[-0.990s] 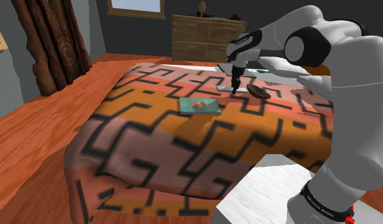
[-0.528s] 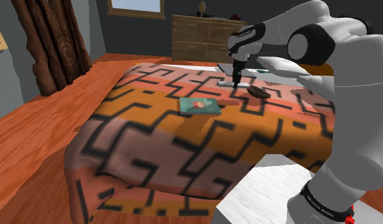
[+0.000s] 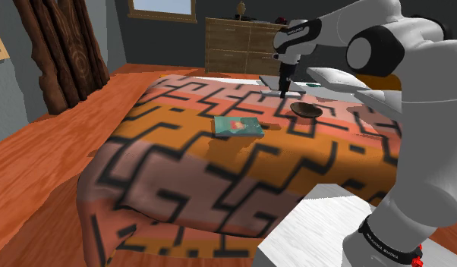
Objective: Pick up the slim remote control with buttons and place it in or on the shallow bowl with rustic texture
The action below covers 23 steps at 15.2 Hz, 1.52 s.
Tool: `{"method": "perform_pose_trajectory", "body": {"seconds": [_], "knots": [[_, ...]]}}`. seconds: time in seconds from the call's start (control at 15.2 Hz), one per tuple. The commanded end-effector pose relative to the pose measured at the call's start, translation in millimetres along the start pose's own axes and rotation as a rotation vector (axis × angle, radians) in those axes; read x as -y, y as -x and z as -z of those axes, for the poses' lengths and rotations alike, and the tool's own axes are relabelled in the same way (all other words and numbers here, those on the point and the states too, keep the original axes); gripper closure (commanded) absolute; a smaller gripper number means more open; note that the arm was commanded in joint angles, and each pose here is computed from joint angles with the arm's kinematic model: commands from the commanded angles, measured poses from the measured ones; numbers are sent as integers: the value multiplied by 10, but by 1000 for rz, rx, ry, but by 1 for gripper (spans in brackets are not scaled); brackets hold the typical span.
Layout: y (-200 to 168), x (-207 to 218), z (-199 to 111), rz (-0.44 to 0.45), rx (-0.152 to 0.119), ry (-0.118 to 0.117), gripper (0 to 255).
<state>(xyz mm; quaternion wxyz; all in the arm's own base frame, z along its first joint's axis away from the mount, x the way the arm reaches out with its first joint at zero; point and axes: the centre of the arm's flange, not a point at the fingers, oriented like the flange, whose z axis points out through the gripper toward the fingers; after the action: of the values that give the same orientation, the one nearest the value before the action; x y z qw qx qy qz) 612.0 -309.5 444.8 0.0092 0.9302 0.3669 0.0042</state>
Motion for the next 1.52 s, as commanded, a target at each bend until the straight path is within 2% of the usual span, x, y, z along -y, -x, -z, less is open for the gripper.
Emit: {"method": "perform_pose_trajectory", "body": {"seconds": [0.0,0.79,1.45], "knots": [[136,-33,32,0,0,0,255],[1721,-397,35,0,0,0,255],[1721,-387,-493,0,0,0,255]]}}
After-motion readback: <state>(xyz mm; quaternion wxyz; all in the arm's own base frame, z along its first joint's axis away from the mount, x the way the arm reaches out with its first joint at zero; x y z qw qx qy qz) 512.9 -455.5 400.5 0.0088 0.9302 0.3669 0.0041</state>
